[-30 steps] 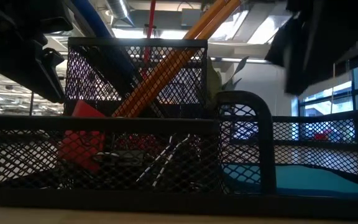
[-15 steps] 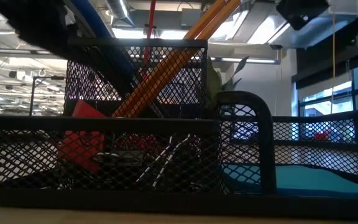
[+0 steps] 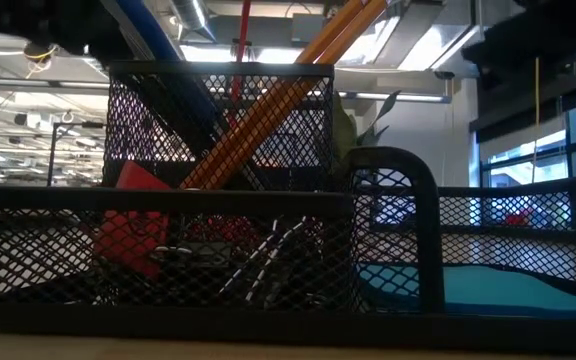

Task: Pick and place office supplies into organizer
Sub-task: Return to Home Position

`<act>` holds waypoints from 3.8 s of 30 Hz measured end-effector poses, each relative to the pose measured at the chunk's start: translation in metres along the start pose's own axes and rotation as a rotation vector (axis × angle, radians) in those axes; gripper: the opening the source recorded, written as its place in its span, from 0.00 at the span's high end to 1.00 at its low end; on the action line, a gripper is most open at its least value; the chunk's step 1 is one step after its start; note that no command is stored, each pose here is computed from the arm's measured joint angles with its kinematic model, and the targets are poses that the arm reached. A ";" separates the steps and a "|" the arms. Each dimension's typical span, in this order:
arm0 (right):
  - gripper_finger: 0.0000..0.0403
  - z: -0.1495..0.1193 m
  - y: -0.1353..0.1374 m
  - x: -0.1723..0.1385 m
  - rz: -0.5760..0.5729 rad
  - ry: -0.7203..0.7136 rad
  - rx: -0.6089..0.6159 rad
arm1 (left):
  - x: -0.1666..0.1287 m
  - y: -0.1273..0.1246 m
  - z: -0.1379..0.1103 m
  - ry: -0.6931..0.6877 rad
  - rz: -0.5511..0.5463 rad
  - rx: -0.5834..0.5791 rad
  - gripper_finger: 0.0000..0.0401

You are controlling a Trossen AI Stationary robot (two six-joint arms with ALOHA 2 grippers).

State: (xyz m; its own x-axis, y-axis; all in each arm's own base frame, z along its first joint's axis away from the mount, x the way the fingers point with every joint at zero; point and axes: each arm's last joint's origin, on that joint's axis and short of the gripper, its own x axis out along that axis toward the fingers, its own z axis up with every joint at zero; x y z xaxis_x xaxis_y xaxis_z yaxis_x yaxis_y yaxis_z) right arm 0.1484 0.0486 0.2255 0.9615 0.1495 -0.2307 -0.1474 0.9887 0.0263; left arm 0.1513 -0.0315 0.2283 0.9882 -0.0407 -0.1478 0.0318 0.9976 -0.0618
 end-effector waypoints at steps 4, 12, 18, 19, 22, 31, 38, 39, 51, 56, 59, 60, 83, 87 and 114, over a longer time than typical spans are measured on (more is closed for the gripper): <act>0.61 -0.022 -0.010 -0.009 -0.002 -0.087 0.018 | -0.020 0.012 -0.017 -0.096 -0.022 -0.029 0.72; 0.61 -0.054 -0.021 -0.022 0.003 -0.175 0.014 | -0.042 0.024 -0.043 -0.227 -0.033 -0.068 0.71; 0.61 -0.065 -0.024 -0.030 0.021 -0.236 0.018 | -0.049 0.027 -0.050 -0.220 -0.014 -0.078 0.71; 0.61 -0.066 -0.024 -0.031 0.017 -0.231 0.017 | -0.050 0.027 -0.050 -0.228 -0.018 -0.075 0.71; 0.61 -0.067 -0.025 -0.035 0.011 -0.242 0.014 | -0.052 0.027 -0.050 -0.229 -0.017 -0.059 0.71; 0.61 -0.068 -0.026 -0.042 -0.004 -0.267 -0.038 | -0.051 0.029 -0.051 -0.222 0.002 -0.047 0.71; 0.61 -0.067 -0.030 -0.042 -0.069 -0.270 -0.099 | -0.051 0.029 -0.055 -0.183 0.018 -0.016 0.71; 0.61 -0.067 -0.030 -0.042 -0.073 -0.270 -0.101 | -0.050 0.029 -0.056 -0.173 0.022 -0.011 0.71; 0.61 -0.068 -0.030 -0.042 -0.076 -0.267 -0.102 | -0.048 0.033 -0.063 -0.090 0.124 0.019 0.71; 0.61 -0.068 -0.030 -0.042 -0.075 -0.267 -0.095 | -0.049 0.033 -0.063 -0.092 0.149 0.018 0.71; 0.61 -0.068 -0.030 -0.042 -0.070 -0.268 -0.062 | -0.049 0.033 -0.063 -0.092 0.150 0.018 0.71; 0.61 -0.068 -0.030 -0.042 -0.068 -0.269 -0.044 | -0.049 0.033 -0.063 -0.092 0.150 0.018 0.71; 0.61 -0.068 -0.030 -0.042 -0.058 -0.271 0.028 | -0.049 0.033 -0.063 -0.092 0.150 0.018 0.71; 0.61 -0.068 -0.030 -0.042 -0.058 -0.271 0.028 | -0.049 0.033 -0.063 -0.092 0.150 0.018 0.71; 0.61 -0.068 -0.030 -0.042 -0.058 -0.271 0.026 | -0.049 0.033 -0.063 -0.092 0.149 0.017 0.71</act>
State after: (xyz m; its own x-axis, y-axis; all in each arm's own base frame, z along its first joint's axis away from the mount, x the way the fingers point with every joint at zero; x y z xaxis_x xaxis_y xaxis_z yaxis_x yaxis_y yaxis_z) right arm 0.0968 0.0118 0.1687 0.9957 0.0856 0.0356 -0.0873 0.9951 0.0466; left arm 0.0949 0.0003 0.1710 0.9916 0.1127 -0.0631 -0.1147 0.9930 -0.0286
